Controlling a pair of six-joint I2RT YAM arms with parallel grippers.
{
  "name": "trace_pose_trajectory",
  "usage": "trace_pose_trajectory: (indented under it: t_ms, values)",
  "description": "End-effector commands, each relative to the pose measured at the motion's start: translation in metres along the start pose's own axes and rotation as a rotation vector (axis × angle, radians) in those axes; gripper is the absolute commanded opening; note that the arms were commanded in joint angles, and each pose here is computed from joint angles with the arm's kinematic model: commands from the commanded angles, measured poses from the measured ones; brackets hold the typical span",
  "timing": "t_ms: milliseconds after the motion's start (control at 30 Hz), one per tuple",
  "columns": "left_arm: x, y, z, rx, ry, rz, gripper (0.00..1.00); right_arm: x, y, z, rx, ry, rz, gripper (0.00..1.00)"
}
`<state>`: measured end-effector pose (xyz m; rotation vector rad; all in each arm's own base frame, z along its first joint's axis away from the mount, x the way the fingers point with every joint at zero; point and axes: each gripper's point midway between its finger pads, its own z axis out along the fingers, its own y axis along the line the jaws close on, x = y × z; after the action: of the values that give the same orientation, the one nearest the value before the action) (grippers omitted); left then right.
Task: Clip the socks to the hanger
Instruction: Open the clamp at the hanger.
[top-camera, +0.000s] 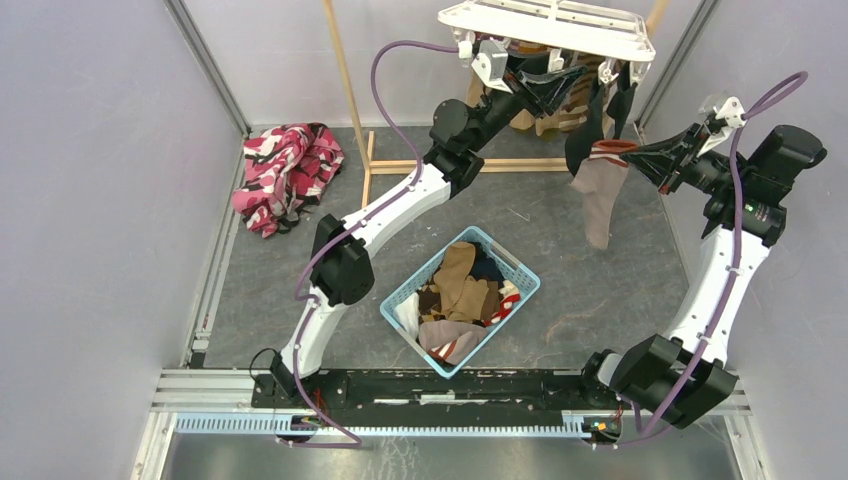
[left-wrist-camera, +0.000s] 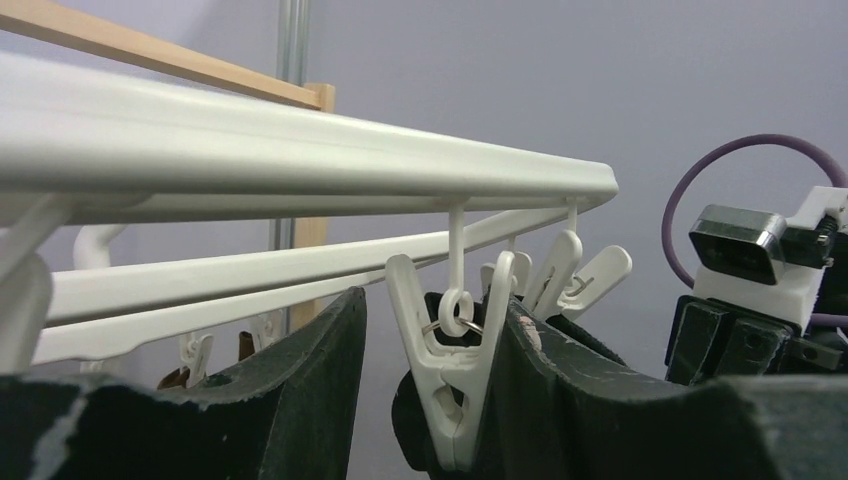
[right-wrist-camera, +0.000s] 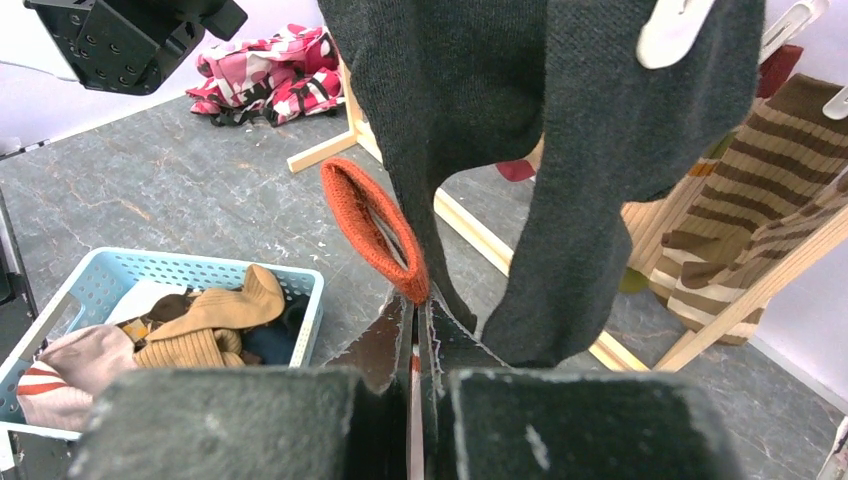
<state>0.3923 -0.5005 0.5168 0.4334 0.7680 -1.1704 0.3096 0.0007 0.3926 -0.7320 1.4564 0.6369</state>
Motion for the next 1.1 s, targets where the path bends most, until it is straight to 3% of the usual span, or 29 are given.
trace_pose_trajectory:
  t_ms: [0, 1067]
  values:
    - [-0.073, -0.028, 0.01, 0.083, -0.125, -0.027, 0.54, -0.014, 0.002, -0.002, -0.014, -0.009, -0.052, 0.0]
    - [-0.087, -0.033, 0.006, 0.179, -0.154, -0.099, 0.58, -0.012, 0.0, -0.006, -0.024, -0.012, -0.042, 0.0]
